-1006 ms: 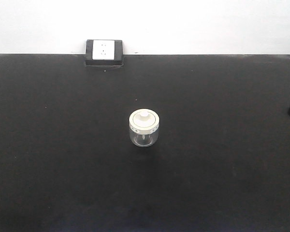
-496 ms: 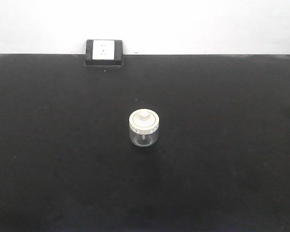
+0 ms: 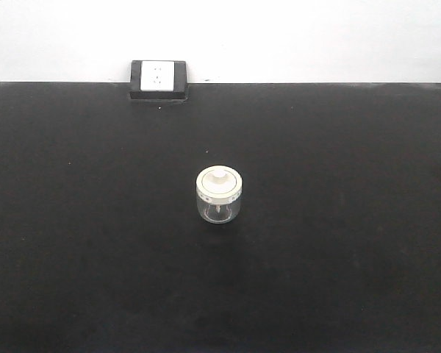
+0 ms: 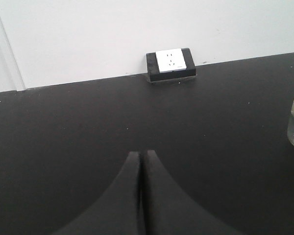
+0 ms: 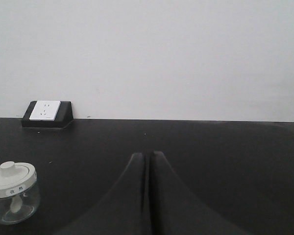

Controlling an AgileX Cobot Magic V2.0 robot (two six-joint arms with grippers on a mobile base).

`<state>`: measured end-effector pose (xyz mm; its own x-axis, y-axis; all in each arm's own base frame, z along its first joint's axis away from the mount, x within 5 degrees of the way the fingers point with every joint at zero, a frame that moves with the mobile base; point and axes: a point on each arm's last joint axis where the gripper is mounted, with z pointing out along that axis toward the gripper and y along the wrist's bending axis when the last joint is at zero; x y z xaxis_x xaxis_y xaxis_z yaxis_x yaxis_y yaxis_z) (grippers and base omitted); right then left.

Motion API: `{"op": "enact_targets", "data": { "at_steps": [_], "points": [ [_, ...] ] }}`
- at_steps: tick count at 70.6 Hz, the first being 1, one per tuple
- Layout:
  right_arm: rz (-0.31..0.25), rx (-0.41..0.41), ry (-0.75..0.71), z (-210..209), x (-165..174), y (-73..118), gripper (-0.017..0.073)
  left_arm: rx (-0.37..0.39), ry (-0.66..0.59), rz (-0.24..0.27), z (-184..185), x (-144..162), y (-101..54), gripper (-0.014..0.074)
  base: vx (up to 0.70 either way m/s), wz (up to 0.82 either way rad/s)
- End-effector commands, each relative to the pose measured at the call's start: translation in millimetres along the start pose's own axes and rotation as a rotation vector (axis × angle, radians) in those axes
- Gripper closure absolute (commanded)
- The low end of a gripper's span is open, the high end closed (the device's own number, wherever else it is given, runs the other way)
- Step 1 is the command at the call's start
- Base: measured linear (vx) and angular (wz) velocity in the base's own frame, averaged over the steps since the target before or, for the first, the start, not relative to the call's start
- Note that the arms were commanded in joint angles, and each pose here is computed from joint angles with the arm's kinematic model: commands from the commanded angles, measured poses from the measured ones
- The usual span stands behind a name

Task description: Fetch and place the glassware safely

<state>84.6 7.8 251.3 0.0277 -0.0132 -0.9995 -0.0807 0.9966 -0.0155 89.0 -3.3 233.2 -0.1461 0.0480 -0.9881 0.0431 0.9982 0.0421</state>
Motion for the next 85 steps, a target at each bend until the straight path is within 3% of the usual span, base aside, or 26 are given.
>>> {"op": "enact_targets", "data": {
  "at_steps": [1, 61, 85],
  "points": [
    [-0.006, -0.024, -0.039, 0.7, -10.3, 2.0, 0.0563, -0.005, -0.081, -0.011, 0.3, -13.9, 0.8, 0.0601, 0.0, 0.0],
    [-0.007, -0.024, -0.039, 0.7, -10.3, 2.0, 0.0563, -0.005, -0.079, -0.011, 0.3, -12.9, 0.8, 0.0601, 0.0, 0.0],
    [-0.007, -0.023, -0.039, 0.7, -10.2, 1.9, 0.0563, -0.007, -0.118, -0.011, -14.7, 14.9, -0.5, 0.0601, 0.0, 0.0]
  ]
}}
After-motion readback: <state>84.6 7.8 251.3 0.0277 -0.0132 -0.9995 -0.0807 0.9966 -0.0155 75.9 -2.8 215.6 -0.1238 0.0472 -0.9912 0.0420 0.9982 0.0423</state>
